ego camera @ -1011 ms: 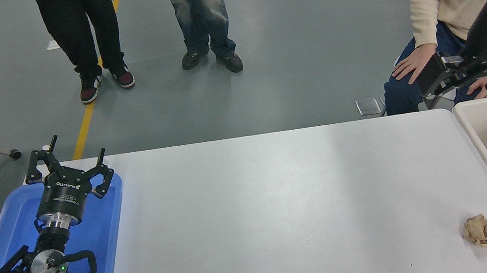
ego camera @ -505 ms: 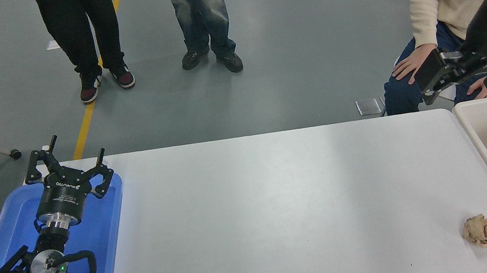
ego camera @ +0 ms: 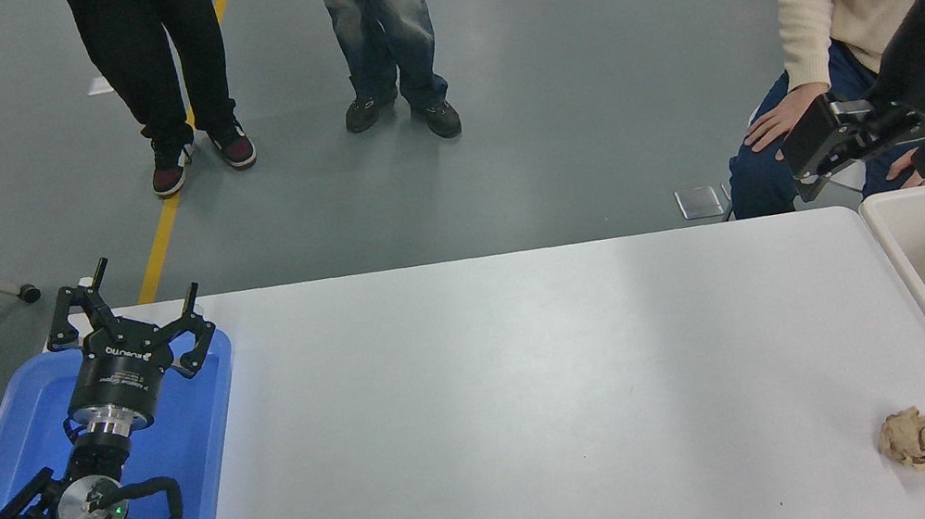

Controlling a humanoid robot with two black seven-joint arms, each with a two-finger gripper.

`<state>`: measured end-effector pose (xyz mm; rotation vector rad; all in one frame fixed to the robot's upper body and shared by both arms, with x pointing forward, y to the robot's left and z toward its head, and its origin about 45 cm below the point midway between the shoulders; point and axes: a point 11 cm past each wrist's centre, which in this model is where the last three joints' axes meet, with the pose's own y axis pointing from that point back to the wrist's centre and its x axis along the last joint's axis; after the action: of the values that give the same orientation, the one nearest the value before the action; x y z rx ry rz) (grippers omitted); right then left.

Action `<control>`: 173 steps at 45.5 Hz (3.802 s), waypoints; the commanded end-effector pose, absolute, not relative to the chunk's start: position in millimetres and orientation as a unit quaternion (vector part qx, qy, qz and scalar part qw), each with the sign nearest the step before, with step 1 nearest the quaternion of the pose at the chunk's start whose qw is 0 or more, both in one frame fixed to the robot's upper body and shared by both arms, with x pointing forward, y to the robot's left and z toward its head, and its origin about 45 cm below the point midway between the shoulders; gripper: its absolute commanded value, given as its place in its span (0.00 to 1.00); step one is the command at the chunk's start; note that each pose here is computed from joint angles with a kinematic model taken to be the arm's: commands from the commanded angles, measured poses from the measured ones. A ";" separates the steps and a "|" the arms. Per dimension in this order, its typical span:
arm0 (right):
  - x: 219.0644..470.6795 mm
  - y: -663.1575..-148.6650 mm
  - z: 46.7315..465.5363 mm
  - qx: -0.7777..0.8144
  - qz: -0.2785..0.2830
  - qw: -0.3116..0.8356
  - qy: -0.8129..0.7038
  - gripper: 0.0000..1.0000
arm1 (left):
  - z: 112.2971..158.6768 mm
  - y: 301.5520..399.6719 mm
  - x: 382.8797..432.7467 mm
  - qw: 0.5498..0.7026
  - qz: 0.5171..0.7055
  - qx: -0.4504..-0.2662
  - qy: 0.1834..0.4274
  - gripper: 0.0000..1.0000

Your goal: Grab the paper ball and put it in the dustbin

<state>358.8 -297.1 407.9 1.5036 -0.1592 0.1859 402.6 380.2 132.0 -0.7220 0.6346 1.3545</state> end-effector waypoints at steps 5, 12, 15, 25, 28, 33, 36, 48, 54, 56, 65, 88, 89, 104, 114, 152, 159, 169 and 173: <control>361.2 -293.0 408.8 0.691 0.087 0.714 -0.076 1.00 | 131.8 380.3 402.5 0.674 0.602 -0.321 0.282 1.00; 355.1 -308.2 388.1 0.695 0.049 0.713 -0.075 1.00 | 132.0 379.9 402.7 0.675 0.602 -0.321 0.282 1.00; 352.5 -316.3 378.4 0.694 0.037 0.715 -0.071 1.00 | 131.8 380.3 402.5 0.674 0.602 -0.321 0.282 1.00; 335.5 -390.0 328.3 0.696 -0.069 0.705 -0.119 1.00 | 132.1 379.7 402.7 0.675 0.601 -0.321 0.283 1.00; 328.0 -408.9 312.6 0.685 -0.095 0.712 -0.121 1.00 | 131.7 380.2 402.5 0.674 0.602 -0.320 0.283 1.00; 314.4 -449.9 297.1 0.655 -0.133 0.731 -0.140 1.00 | 132.0 379.9 402.7 0.675 0.602 -0.321 0.282 1.00; 309.0 -469.6 288.9 0.650 -0.149 0.728 -0.159 1.00 | 131.8 380.3 402.5 0.674 0.602 -0.321 0.282 1.00; 295.9 -477.1 211.6 0.656 -0.155 0.719 -0.167 1.00 | 131.6 381.4 401.9 0.674 0.603 -0.321 0.281 1.00; 296.8 -475.6 180.6 0.660 -0.129 0.715 -0.191 1.00 | 131.6 381.4 401.9 0.674 0.603 -0.321 0.281 1.00; 296.7 -475.4 169.1 0.661 -0.123 0.712 -0.200 1.00 | 131.6 381.4 401.9 0.674 0.603 -0.321 0.281 1.00; 296.1 -477.8 131.4 0.653 -0.083 0.723 -0.209 1.00 | 131.8 381.0 402.1 0.674 0.603 -0.321 0.282 1.00; 266.3 -479.3 101.4 0.648 -0.087 0.738 -0.167 1.00 | 131.6 381.4 401.9 0.674 0.603 -0.321 0.281 1.00; 266.0 -478.0 100.3 0.650 -0.087 0.737 -0.167 1.00 | 131.6 381.4 401.9 0.674 0.603 -0.321 0.281 1.00; 271.1 -460.6 94.1 0.672 -0.091 0.713 -0.179 1.00 | 131.6 381.4 401.9 0.674 0.603 -0.321 0.281 1.00; 268.9 -450.0 81.1 0.673 -0.083 0.715 -0.169 1.00 | 132.4 380.8 402.6 0.674 0.603 -0.321 0.281 1.00; 261.6 -454.2 63.3 0.658 -0.061 0.730 -0.174 1.00 | 131.6 381.5 401.9 0.673 0.604 -0.321 0.282 1.00; 261.5 -453.1 62.7 0.660 -0.061 0.729 -0.173 1.00 | 131.6 381.4 401.9 0.674 0.603 -0.321 0.281 1.00; 263.1 -453.7 63.0 0.659 -0.061 0.728 -0.177 0.97 | 131.6 381.5 401.9 0.673 0.604 -0.321 0.282 1.00; 264.4 -455.6 63.4 0.657 -0.059 0.730 -0.179 0.87 | 131.6 381.4 401.9 0.674 0.603 -0.321 0.281 1.00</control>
<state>263.1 -454.1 63.8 1.4516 -0.3890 -0.1336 401.9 381.4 131.6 -0.7225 0.6337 1.3584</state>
